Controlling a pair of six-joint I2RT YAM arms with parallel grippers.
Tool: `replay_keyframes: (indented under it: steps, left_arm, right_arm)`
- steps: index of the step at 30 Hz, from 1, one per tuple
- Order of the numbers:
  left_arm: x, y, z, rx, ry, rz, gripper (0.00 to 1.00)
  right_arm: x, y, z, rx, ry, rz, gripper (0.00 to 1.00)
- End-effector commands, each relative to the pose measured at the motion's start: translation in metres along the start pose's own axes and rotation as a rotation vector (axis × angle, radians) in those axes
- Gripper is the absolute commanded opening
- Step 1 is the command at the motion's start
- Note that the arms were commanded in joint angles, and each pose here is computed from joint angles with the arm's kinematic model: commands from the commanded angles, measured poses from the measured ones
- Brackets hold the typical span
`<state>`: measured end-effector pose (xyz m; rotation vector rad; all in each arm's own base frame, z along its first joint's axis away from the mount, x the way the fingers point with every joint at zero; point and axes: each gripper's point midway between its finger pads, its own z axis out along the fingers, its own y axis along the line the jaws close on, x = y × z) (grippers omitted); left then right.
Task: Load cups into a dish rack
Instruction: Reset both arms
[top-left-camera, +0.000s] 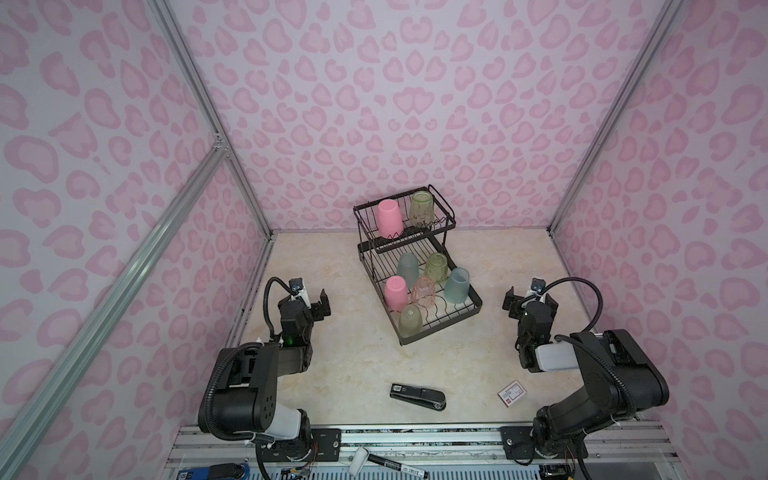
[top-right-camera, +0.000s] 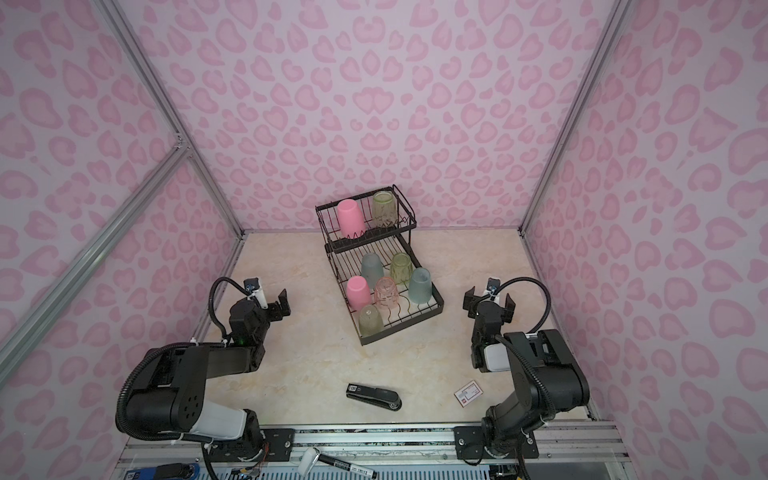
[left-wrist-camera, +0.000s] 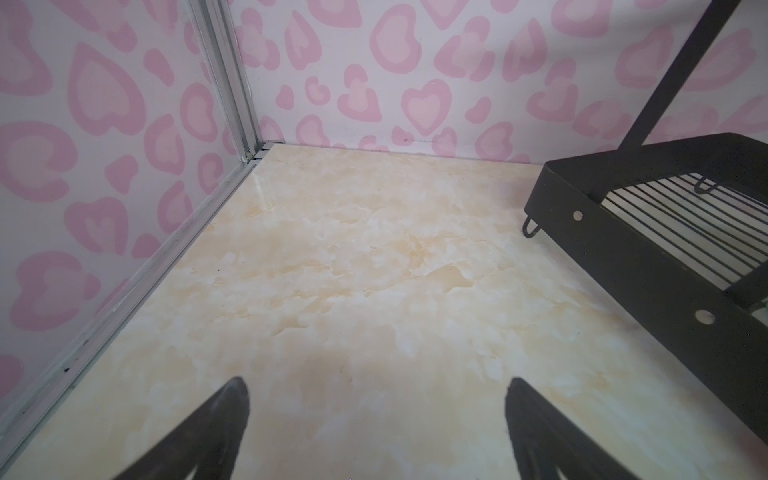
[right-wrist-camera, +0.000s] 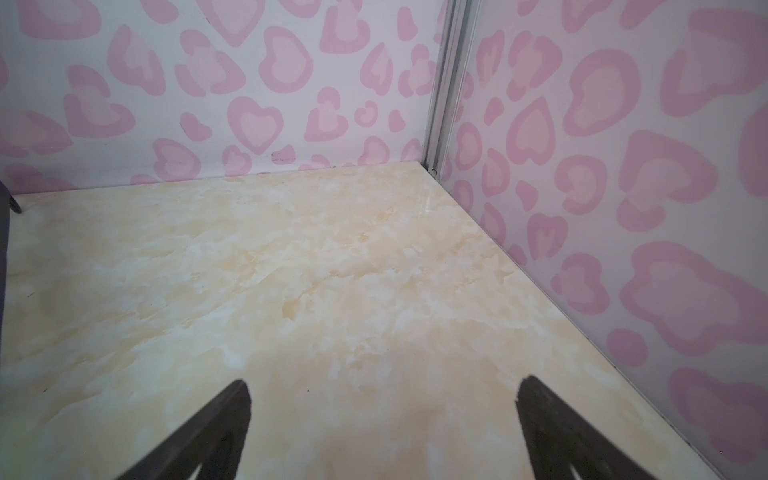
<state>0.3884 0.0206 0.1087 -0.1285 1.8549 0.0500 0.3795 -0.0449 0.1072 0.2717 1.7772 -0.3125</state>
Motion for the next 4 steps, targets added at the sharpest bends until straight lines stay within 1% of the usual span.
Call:
replay_keyframes:
  steps: [1,4]
  left_arm:
    - [-0.0073,0.0015,0.0015,-0.008,-0.024,-0.001,0.98]
    - [-0.0078,0.0011,-0.0029,-0.004,-0.038,0.0,0.98]
  right_arm:
    - [0.0014,0.0001,0.0,0.0,0.006,0.004,1.0]
    - [0.0012,-0.0002,-0.0003,0.001,0.005,0.004,1.0]
